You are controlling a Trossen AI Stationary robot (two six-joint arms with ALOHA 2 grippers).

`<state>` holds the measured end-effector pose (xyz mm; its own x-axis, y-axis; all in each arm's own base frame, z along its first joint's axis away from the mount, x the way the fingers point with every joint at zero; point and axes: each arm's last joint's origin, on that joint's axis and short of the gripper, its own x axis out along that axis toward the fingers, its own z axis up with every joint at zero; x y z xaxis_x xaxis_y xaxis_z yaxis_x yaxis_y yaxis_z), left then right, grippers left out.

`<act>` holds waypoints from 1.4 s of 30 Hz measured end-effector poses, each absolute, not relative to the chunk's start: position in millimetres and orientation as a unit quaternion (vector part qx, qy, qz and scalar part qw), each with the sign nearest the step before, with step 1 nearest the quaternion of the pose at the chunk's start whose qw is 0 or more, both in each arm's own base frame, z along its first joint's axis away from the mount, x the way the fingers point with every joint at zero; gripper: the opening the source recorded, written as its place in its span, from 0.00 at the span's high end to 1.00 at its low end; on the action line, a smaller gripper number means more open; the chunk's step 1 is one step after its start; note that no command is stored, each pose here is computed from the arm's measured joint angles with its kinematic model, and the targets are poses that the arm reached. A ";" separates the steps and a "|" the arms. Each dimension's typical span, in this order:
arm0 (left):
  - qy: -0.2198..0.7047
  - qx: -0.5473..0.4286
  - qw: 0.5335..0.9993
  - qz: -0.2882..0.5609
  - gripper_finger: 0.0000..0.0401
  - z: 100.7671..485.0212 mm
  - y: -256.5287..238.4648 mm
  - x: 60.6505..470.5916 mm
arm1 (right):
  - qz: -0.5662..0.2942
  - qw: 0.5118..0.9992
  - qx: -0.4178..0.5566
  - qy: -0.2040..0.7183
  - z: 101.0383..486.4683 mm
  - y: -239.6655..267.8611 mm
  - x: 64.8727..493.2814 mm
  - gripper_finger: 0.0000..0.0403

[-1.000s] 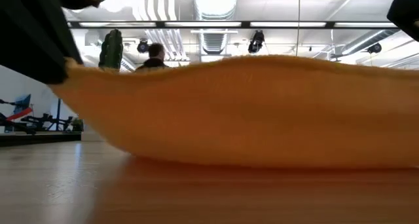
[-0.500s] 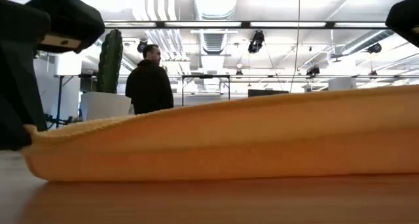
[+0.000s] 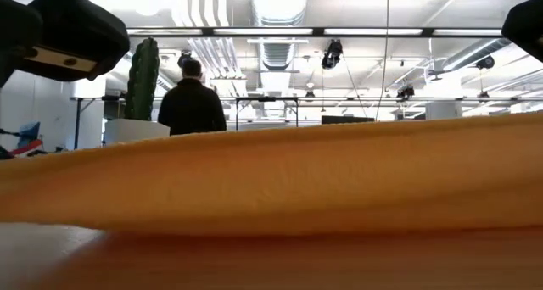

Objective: Roll microfiber towels into tight, uniform cylinder then place into a basket
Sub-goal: Fold the orange microfiber cloth

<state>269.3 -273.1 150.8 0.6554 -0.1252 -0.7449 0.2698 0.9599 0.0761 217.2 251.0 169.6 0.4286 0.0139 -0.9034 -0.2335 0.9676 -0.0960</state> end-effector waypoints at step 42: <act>0.436 0.245 0.862 0.089 0.96 171.2 -185.2 273.0 | -0.121 0.784 -0.300 0.529 174.4 162.7 264.0 0.98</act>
